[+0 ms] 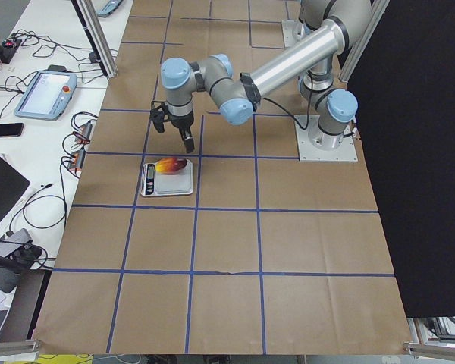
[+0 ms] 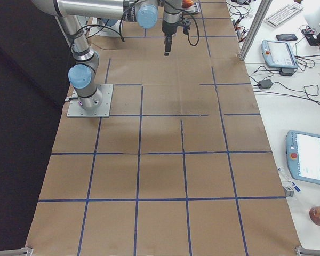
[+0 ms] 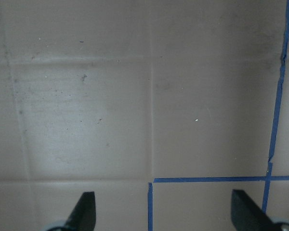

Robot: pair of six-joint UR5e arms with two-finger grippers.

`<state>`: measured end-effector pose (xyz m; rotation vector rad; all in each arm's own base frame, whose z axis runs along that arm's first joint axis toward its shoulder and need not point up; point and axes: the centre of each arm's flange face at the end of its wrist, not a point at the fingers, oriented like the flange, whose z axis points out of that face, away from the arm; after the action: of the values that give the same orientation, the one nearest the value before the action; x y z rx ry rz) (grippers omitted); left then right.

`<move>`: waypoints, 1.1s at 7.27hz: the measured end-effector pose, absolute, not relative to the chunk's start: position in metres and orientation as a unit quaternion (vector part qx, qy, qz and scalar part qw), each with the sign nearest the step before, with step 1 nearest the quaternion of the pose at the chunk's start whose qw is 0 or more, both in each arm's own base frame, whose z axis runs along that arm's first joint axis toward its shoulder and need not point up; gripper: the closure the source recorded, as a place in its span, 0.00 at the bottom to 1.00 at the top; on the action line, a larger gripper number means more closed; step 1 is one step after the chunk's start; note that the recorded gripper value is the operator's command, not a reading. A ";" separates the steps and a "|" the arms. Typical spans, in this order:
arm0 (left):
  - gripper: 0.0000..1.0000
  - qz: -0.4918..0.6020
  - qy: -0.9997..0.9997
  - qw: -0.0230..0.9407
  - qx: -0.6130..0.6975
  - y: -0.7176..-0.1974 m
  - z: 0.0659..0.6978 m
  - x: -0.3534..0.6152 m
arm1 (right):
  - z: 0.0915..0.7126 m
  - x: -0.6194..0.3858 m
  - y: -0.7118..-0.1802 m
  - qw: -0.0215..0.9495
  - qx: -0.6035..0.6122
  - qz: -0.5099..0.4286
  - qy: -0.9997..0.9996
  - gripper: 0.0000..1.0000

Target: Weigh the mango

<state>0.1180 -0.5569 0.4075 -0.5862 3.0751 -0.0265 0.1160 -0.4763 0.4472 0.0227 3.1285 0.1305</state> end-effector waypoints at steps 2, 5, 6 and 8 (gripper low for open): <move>0.00 -0.008 0.982 0.001 -0.187 -0.524 0.458 0.027 | 0.447 0.116 -0.476 0.005 0.007 0.042 0.999 0.00; 0.00 0.013 0.990 0.002 -0.140 -0.488 0.480 -0.089 | 0.447 0.116 -0.476 0.005 0.007 0.042 0.999 0.00; 0.00 0.014 0.990 0.001 -0.142 -0.486 0.482 -0.106 | 0.447 0.116 -0.476 0.005 0.007 0.042 0.999 0.00; 0.00 0.012 0.990 0.004 -0.137 -0.482 0.485 -0.124 | 0.447 0.116 -0.476 0.005 0.007 0.042 0.999 0.00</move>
<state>-0.1244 -0.4818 0.4854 -0.4306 3.1044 0.0385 0.1160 -0.4764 0.4472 0.0227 3.1285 0.1306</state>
